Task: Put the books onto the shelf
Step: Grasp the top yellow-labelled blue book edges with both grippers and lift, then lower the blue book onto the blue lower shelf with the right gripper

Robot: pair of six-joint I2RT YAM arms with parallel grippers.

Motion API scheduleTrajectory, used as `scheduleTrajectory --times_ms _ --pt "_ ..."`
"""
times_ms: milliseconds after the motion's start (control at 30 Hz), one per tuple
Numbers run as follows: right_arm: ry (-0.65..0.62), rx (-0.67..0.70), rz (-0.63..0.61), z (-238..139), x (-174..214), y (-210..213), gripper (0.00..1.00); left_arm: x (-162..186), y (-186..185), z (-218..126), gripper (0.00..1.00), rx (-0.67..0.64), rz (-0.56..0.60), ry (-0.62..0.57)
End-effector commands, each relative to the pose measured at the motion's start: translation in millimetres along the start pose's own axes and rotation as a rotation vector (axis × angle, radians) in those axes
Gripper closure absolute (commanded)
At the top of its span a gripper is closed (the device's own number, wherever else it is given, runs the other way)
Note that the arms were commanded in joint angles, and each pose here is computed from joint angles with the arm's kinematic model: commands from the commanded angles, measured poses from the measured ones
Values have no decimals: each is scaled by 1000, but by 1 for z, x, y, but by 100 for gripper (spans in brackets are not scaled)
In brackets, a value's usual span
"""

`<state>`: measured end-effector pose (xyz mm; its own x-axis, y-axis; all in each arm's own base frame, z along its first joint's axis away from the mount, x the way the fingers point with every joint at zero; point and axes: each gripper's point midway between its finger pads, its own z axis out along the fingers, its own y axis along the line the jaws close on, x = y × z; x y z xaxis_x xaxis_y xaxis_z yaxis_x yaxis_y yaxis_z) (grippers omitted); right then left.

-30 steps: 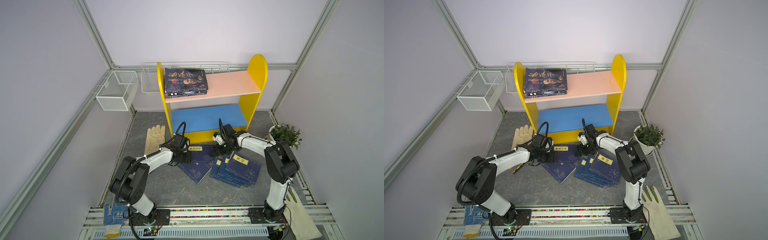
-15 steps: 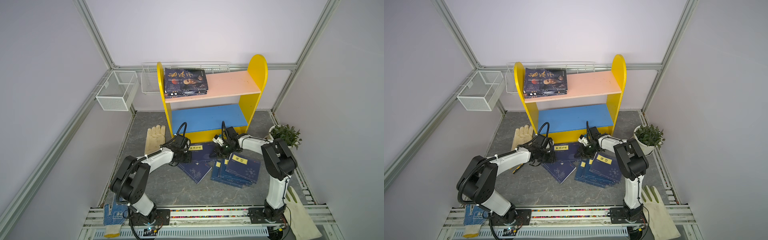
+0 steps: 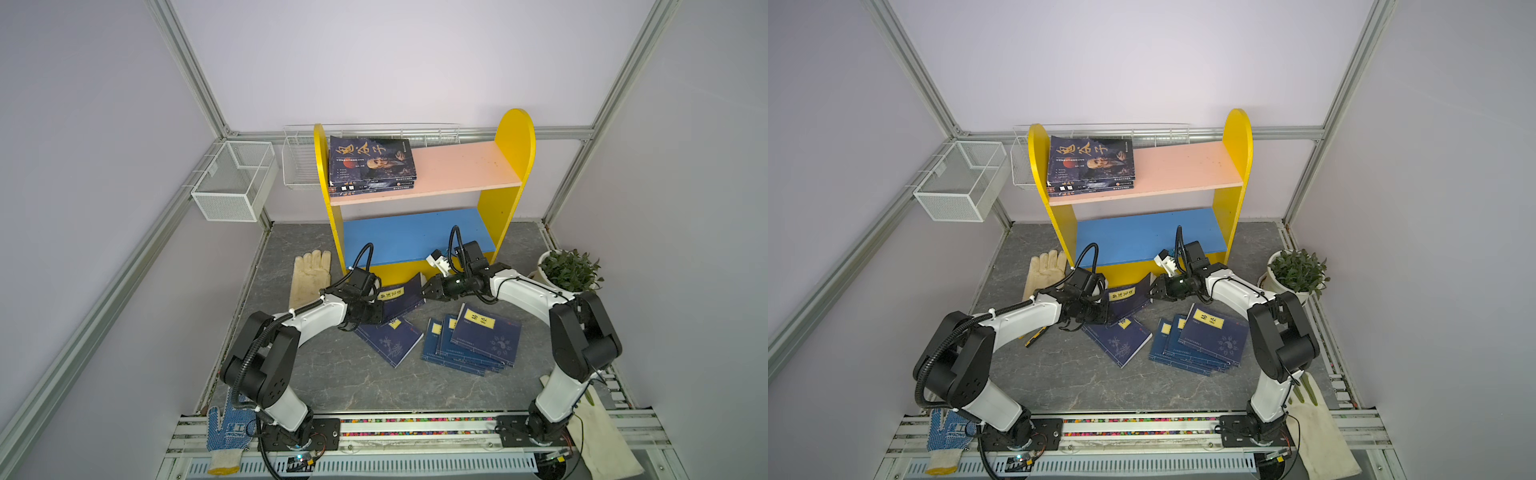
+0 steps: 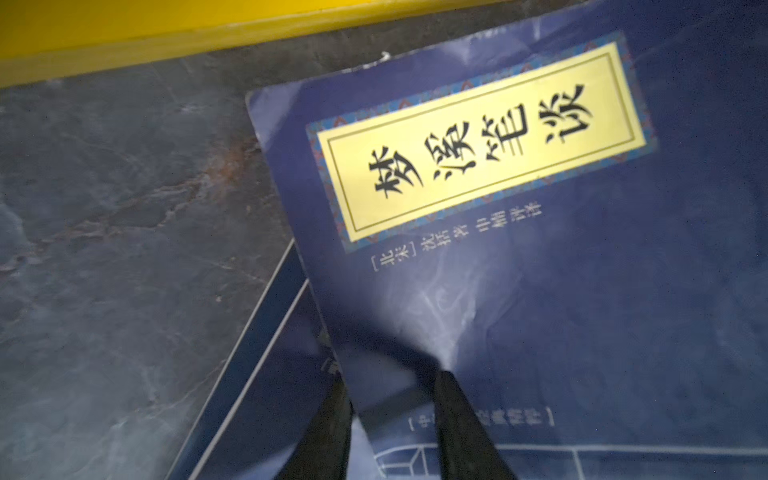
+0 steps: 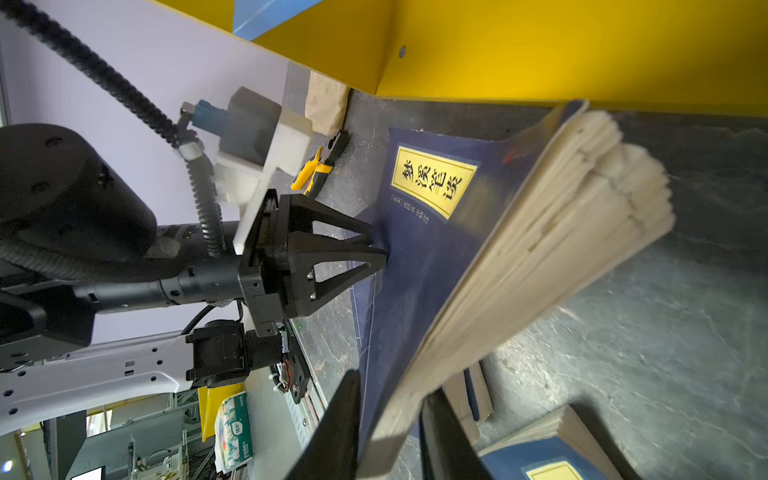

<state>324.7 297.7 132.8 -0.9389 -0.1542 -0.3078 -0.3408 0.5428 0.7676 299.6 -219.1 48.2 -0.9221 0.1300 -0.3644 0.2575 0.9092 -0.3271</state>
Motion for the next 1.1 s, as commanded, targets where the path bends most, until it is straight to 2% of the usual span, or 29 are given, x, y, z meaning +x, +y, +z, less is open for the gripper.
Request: scheduleTrajectory --times_ms 0,300,367,433,533,633,767,900,1067 --pt "-13 -43 -57 0 -2 18 75 23 0 8 66 5 11 87" --pt "6 5 -45 -1 13 3 93 9 -7 -13 66 34 22 -25" --pt "1 -7 -50 -7 16 5 93 0 -6 -23 60 25 14 -79" --pt "-12 -40 -64 -17 18 13 93 -12 -1 -37 48 -3 -13 -151" --pt "-57 -101 -96 -36 18 32 93 -30 26 -66 39 -90 -146 -290" --pt "-118 -161 -132 -59 10 56 93 -32 75 -101 36 -253 -346 -422" --pt "-205 -212 -177 -86 -17 86 93 -20 120 -129 35 -295 -590 -562" --pt "-281 -243 -223 -97 -52 107 93 5 148 -127 35 -309 -763 -571" --pt "-369 -298 -222 -89 -103 114 93 17 159 -111 36 -283 -824 -523"
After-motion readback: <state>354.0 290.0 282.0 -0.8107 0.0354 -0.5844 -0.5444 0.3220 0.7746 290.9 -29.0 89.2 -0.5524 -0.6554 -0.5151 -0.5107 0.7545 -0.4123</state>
